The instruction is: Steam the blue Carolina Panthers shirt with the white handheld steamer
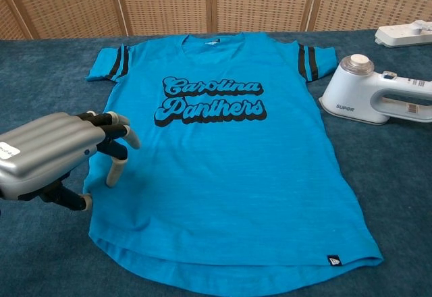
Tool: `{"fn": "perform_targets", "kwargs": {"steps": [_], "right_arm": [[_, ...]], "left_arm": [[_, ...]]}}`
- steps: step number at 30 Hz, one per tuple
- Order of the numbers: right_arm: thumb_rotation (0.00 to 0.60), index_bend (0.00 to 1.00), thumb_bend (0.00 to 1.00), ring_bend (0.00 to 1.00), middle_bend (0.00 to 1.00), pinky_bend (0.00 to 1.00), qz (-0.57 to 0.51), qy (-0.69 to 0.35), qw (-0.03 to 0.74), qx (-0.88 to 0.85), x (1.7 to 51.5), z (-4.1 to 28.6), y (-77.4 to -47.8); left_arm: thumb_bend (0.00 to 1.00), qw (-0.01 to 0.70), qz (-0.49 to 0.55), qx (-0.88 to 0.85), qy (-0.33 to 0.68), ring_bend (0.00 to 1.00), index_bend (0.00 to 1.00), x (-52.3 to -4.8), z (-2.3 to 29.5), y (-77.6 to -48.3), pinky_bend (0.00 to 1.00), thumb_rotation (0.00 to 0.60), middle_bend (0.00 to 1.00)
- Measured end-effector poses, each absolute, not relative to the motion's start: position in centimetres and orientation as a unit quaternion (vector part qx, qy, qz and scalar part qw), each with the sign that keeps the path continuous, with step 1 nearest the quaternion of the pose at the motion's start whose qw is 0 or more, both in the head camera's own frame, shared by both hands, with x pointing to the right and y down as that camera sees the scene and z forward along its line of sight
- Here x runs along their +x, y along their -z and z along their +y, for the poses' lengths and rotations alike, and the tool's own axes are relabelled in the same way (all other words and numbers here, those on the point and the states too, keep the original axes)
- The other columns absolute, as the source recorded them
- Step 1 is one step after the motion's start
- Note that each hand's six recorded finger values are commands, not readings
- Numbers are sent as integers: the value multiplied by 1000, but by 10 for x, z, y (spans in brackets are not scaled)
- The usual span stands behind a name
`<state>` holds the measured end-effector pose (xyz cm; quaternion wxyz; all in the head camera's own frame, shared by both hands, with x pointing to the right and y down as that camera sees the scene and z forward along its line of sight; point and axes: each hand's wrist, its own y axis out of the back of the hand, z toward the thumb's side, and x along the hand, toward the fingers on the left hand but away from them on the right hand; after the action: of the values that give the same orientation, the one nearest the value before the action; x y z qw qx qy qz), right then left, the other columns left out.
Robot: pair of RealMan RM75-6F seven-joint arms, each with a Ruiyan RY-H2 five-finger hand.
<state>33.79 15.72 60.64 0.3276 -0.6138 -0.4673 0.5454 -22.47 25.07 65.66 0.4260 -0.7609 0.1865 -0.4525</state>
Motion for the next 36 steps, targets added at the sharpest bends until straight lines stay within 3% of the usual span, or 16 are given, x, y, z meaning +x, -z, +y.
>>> {"fn": "perform_targets", "kwargs": {"steps": [36], "right_arm": [[600, 22, 263, 124, 165, 173, -432, -602, 344, -577, 315, 132, -681]], "left_arm": [[380, 416, 193, -762, 457, 114, 609, -225, 248, -658, 150, 499, 248]]}}
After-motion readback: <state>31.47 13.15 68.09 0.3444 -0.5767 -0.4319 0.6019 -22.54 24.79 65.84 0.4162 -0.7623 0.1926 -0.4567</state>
